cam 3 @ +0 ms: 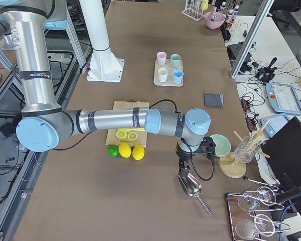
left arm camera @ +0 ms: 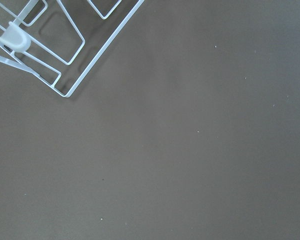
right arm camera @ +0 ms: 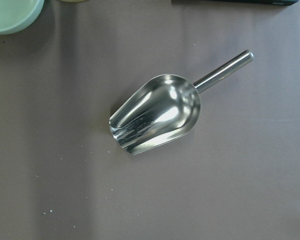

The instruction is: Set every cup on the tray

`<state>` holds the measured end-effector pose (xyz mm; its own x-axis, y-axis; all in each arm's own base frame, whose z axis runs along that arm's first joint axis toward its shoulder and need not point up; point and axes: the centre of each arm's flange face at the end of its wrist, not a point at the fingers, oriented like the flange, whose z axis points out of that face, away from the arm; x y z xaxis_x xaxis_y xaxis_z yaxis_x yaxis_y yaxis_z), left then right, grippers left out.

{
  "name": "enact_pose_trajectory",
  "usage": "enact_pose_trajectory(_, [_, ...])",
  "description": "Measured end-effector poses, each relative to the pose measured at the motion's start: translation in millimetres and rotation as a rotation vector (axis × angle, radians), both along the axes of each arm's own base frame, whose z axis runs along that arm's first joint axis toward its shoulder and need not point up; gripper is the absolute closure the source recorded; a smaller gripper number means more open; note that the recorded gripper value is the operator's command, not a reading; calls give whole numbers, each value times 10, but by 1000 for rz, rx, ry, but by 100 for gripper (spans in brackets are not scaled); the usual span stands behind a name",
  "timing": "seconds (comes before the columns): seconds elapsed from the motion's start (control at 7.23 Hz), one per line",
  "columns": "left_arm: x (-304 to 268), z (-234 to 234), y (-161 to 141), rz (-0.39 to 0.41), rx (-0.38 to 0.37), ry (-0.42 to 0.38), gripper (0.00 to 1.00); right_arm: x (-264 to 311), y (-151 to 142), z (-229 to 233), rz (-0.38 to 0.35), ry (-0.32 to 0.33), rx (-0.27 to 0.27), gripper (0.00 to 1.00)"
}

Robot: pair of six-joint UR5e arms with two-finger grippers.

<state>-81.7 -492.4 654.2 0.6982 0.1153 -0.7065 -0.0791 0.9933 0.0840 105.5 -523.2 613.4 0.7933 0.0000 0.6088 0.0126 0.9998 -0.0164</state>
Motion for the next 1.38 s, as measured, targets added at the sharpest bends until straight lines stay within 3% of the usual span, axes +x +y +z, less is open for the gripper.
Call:
enact_pose_trajectory(0.42, [4,79,51,0,-18,0,2,118,155,-139,11,141,28,0])
enact_pose_trajectory(0.69, [0,147,114,-2,-33,-1,2,148,194,-180,10,178,37,0])
enact_pose_trajectory(1.11, [-3,181,154,-3,-39,-5,2,126,240,-78,8,168,14,0])
enact_pose_trajectory(1.38, [3,222,180,1,-43,-8,2,45,267,-2,10,85,-5,0])
